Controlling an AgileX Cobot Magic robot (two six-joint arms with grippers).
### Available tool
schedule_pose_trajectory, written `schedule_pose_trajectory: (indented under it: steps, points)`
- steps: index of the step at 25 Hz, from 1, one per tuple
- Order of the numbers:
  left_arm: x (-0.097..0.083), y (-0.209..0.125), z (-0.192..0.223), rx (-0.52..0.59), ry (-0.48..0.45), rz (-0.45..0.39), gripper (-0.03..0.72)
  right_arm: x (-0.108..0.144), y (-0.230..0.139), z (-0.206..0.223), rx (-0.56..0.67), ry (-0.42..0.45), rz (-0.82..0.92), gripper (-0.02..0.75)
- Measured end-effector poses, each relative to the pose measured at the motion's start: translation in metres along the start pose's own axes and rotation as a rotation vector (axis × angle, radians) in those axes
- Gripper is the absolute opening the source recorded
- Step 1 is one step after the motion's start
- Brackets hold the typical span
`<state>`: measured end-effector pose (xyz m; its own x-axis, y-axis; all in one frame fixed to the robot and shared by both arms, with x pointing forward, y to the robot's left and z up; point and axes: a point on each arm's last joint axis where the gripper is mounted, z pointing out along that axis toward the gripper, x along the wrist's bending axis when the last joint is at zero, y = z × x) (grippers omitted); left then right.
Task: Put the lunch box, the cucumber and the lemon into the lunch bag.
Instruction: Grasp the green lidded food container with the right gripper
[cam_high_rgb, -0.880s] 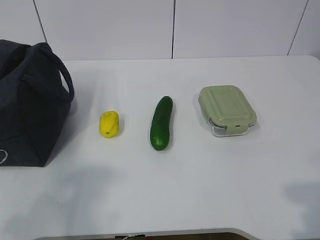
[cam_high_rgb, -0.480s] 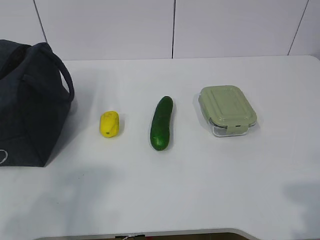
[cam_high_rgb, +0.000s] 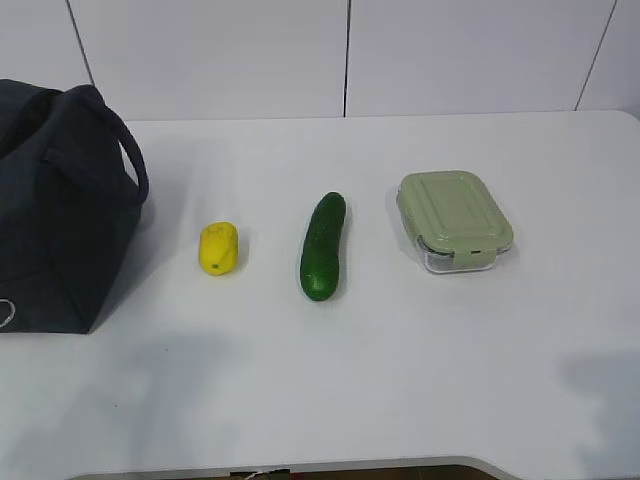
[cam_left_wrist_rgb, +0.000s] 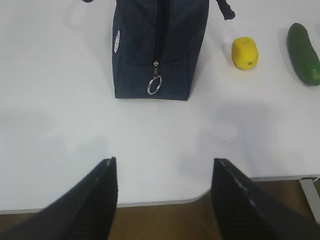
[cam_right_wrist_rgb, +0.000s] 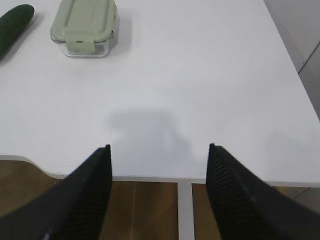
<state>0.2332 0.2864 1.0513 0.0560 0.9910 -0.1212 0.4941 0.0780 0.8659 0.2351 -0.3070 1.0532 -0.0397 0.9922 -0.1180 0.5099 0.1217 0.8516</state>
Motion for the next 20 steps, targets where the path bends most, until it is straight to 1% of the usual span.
schedule_pose_trajectory:
  steps: [5, 9, 14, 20]
  points:
    - [0.000, 0.000, 0.000, 0.000, 0.000, 0.000, 0.431, 0.001, 0.015, 0.010, 0.090, 0.018, -0.002, 0.479]
    - [0.000, 0.000, 0.000, 0.000, 0.000, 0.000, 0.431, 0.000, 0.036, 0.022, 0.178, 0.028, -0.009, 0.480]
    - [0.000, 0.000, 0.000, 0.000, 0.000, 0.000, 0.431, 0.002, 0.065, 0.044, 0.289, 0.061, 0.007, 0.479]
    - [0.000, 0.000, 0.000, 0.000, 0.000, 0.000, 0.431, 0.005, 0.090, 0.078, 0.421, 0.084, 0.008, 0.480]
